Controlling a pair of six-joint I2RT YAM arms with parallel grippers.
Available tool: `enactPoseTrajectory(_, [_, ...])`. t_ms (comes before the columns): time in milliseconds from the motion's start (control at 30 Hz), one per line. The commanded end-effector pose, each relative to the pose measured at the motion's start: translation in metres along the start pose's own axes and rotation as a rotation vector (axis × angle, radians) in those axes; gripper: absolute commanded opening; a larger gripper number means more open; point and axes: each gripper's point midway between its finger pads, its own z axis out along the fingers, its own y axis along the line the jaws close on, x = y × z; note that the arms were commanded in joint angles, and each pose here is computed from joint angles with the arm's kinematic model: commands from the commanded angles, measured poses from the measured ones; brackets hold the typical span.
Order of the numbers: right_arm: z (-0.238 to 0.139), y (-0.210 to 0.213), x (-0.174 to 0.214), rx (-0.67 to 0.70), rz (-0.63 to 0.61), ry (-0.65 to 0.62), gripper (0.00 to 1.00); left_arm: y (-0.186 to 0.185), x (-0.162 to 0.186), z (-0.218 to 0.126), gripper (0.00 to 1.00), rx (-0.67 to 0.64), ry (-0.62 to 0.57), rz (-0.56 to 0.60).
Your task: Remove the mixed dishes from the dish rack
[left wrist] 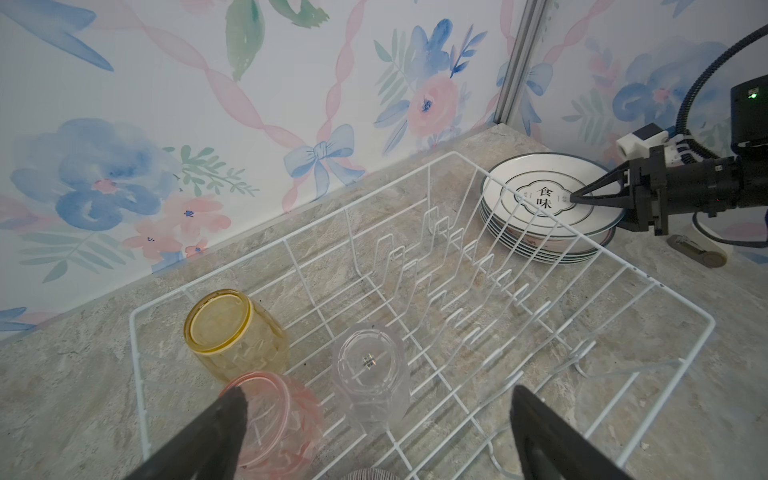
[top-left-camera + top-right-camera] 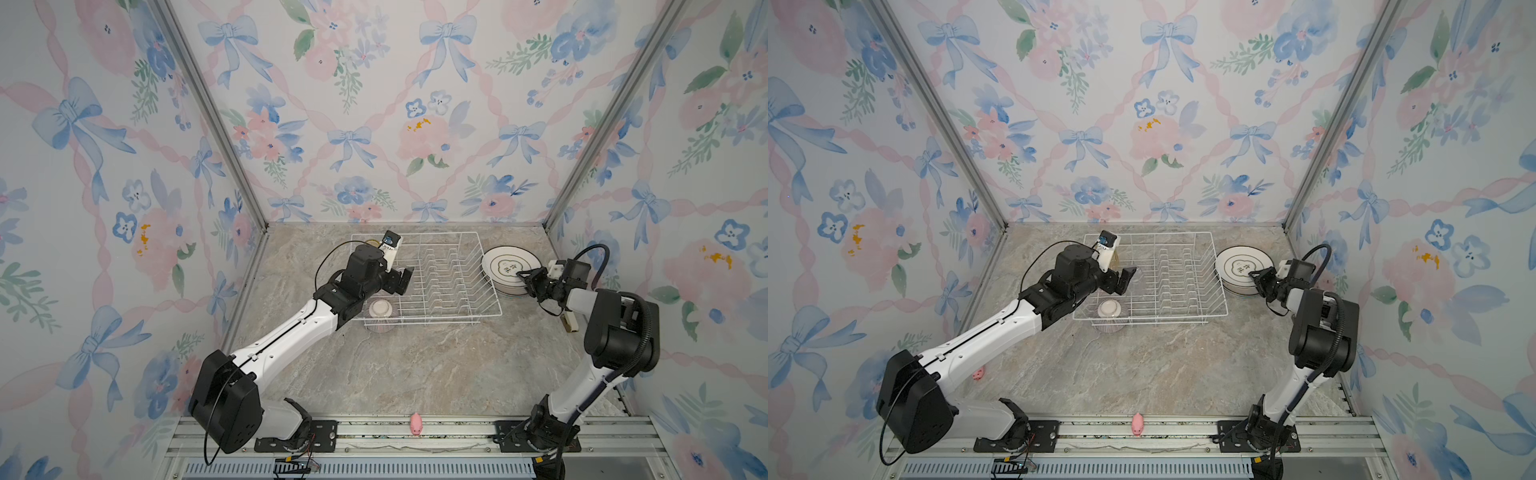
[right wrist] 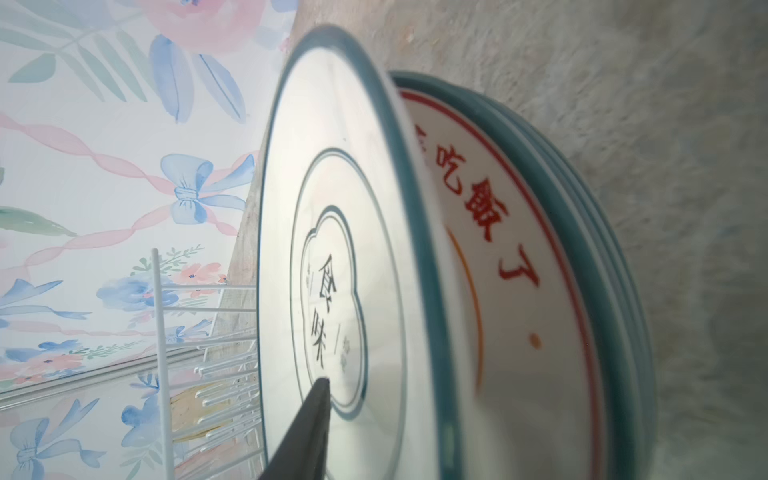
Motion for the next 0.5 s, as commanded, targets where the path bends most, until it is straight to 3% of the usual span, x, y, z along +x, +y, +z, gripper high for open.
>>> enactPoseTrajectory(0, [-0.006, 0.007, 0.001, 0.044, -0.069, 0.008, 0.35, 0.006, -0.002, -0.004, 0.98, -0.011, -0.001, 0.01])
enactPoseTrajectory(233, [-0.032, 0.001, 0.008, 0.205, -0.202, 0.019, 0.46, 0.006, 0.002, -0.007, 0.98, -0.01, 0.009, 0.013])
enactPoseTrajectory(467, [-0.047, -0.002, 0.016, 0.288, -0.267, 0.035, 0.51, 0.006, 0.01, -0.006, 0.98, -0.004, 0.024, 0.006])
